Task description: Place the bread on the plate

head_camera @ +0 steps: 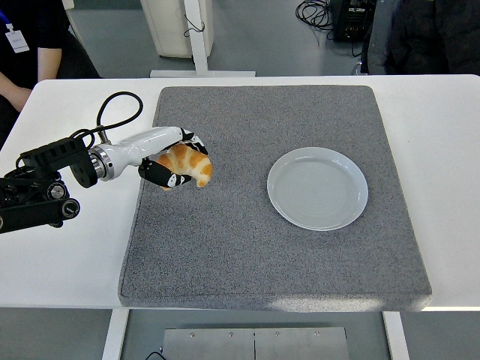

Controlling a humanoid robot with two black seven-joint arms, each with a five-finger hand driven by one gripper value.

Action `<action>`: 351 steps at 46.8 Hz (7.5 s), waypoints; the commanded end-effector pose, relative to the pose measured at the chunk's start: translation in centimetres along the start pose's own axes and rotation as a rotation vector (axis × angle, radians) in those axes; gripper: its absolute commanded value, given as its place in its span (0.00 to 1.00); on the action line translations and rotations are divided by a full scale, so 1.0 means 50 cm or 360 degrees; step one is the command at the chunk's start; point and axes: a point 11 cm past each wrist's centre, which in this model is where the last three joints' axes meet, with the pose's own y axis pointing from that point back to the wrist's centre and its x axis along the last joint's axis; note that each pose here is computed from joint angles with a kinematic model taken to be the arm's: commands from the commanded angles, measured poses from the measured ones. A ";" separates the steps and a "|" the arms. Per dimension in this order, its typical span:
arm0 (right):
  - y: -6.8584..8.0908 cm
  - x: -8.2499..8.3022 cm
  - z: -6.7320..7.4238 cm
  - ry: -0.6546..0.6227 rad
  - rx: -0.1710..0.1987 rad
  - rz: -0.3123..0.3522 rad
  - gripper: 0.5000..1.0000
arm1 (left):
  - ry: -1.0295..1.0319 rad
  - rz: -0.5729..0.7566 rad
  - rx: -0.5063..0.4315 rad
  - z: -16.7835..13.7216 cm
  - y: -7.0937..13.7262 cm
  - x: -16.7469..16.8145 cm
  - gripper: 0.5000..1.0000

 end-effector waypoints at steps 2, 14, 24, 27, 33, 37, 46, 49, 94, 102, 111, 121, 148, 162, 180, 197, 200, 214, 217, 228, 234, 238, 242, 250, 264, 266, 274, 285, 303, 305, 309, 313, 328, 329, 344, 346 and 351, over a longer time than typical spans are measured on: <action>0.000 0.000 0.001 0.0000 -0.0001 0.0000 1.00 | -0.0050 0.0058 -0.0012 0.005 0.003 0.043 0.00; 0.000 0.000 0.001 0.0000 -0.0001 0.0000 1.00 | -0.0144 0.0166 -0.0036 0.028 0.008 0.132 0.00; 0.000 0.000 0.001 0.0000 -0.0001 0.0000 1.00 | -0.0208 0.0198 -0.0062 0.051 0.012 0.187 0.00; 0.000 0.000 -0.001 0.0000 0.0001 0.0000 1.00 | -0.0232 0.0208 -0.0075 0.062 0.013 0.205 0.00; 0.000 0.000 0.001 0.0000 -0.0001 0.0000 1.00 | -0.0272 0.0227 -0.0095 0.082 0.016 0.239 0.00; 0.000 0.000 -0.001 0.0000 0.0001 0.0000 1.00 | -0.0295 0.0240 -0.0117 0.097 0.014 0.253 0.00; 0.000 0.000 0.001 -0.0002 -0.0001 0.0001 1.00 | -0.0320 0.0231 -0.0161 0.128 -0.011 0.252 0.00; 0.000 0.000 0.001 -0.0002 -0.0001 0.0001 1.00 | -0.0336 0.0216 -0.0184 0.143 -0.036 0.242 0.00; 0.000 0.000 0.001 0.0000 -0.0001 0.0000 1.00 | -0.0305 0.0014 -0.0440 0.316 -0.279 -0.006 0.00; 0.000 0.000 0.001 0.0002 -0.0001 -0.0001 1.00 | -0.0292 -0.0028 -0.0555 0.320 -0.273 -0.031 0.00; 0.000 0.000 0.001 0.0002 -0.0001 -0.0001 1.00 | -0.0304 -0.0094 -0.0619 0.310 -0.265 -0.067 0.00; 0.000 0.000 0.001 0.0002 -0.0001 -0.0001 1.00 | -0.0348 -0.0185 -0.0613 0.282 -0.257 -0.109 0.00; 0.000 0.000 0.001 0.0000 -0.0001 0.0000 1.00 | -0.0313 -0.0176 -0.0588 0.242 -0.259 -0.125 0.00; 0.000 0.000 0.001 0.0002 -0.0001 -0.0001 1.00 | -0.0266 -0.0172 -0.0558 0.229 -0.259 -0.134 0.00; 0.000 0.000 0.001 0.0000 -0.0001 0.0000 1.00 | -0.0187 -0.0146 -0.0542 0.226 -0.260 -0.135 0.47; 0.000 0.000 0.001 0.0002 -0.0001 -0.0001 1.00 | -0.0057 -0.0128 -0.0498 0.220 -0.262 -0.130 0.93; 0.000 0.000 0.001 0.0000 -0.0001 0.0000 1.00 | -0.0056 -0.0130 -0.0498 0.220 -0.262 -0.130 0.94; 0.000 0.000 0.001 0.0000 -0.0001 0.0000 1.00 | -0.0041 -0.0109 -0.0519 0.228 -0.263 -0.121 0.95; 0.000 0.000 0.001 0.0002 -0.0001 -0.0001 1.00 | -0.0029 -0.0098 -0.0553 0.235 -0.263 -0.117 0.95; 0.000 -0.001 0.001 -0.0001 -0.0001 -0.0002 1.00 | 0.0073 0.0020 -0.0637 0.275 -0.270 -0.061 0.95; 0.000 0.000 0.001 0.0002 -0.0001 -0.0001 1.00 | 0.0167 0.0058 -0.0643 0.296 -0.275 -0.019 0.95; 0.000 0.000 0.001 0.0002 -0.0001 -0.0001 1.00 | 0.0225 0.0091 -0.0646 0.311 -0.277 0.017 0.95; 0.000 0.000 0.001 0.0002 -0.0001 -0.0001 1.00 | 0.0274 0.0136 -0.0640 0.326 -0.279 0.055 0.95; 0.000 0.000 0.001 0.0000 -0.0001 0.0000 1.00 | 0.0375 0.0189 -0.0607 0.340 -0.281 0.097 0.95; 0.000 0.000 -0.001 0.0003 0.0001 -0.0001 1.00 | 0.1059 0.0366 -0.0471 0.307 -0.275 0.176 0.95; 0.000 -0.001 0.001 0.0002 -0.0001 -0.0003 1.00 | 0.1148 0.0393 -0.0457 0.292 -0.270 0.191 0.95; 0.000 -0.001 0.001 0.0002 -0.0001 -0.0003 1.00 | 0.1429 0.0491 -0.0439 0.224 -0.245 0.228 0.95; 0.000 0.000 0.001 0.0000 -0.0001 0.0000 1.00 | 0.1877 0.0594 -0.0434 0.126 -0.205 0.262 0.95; 0.000 -0.001 0.001 -0.0001 -0.0001 -0.0002 1.00 | 0.2166 0.0745 -0.0345 0.008 -0.169 0.217 0.95; 0.000 -0.001 0.001 -0.0001 -0.0001 -0.0002 1.00 | 0.2201 0.0761 -0.0338 -0.003 -0.166 0.209 0.95; 0.000 -0.001 -0.001 0.0002 0.0001 -0.0003 1.00 | 0.2250 0.0772 -0.0310 -0.023 -0.162 0.183 0.95; 0.000 -0.001 -0.001 0.0002 0.0001 -0.0003 1.00 | 0.2261 0.0789 -0.0292 -0.039 -0.158 0.159 0.95; 0.000 -0.001 -0.001 0.0002 0.0001 -0.0003 1.00 | 0.2302 0.0884 -0.0287 -0.083 -0.141 0.090 0.95; 0.000 -0.001 -0.001 0.0002 0.0001 -0.0003 1.00 | 0.2306 0.0883 -0.0286 -0.084 -0.141 0.088 0.95; 0.000 -0.001 -0.001 0.0002 0.0001 -0.0003 1.00 | 0.2327 0.0872 -0.0263 -0.097 -0.135 0.067 0.95; 0.000 -0.001 -0.001 0.0002 0.0001 -0.0003 1.00 | 0.2331 0.0872 -0.0260 -0.098 -0.135 0.065 0.95; 0.000 -0.001 -0.001 0.0002 0.0001 -0.0003 1.00 | 0.2344 0.0870 -0.0239 -0.105 -0.133 0.052 0.95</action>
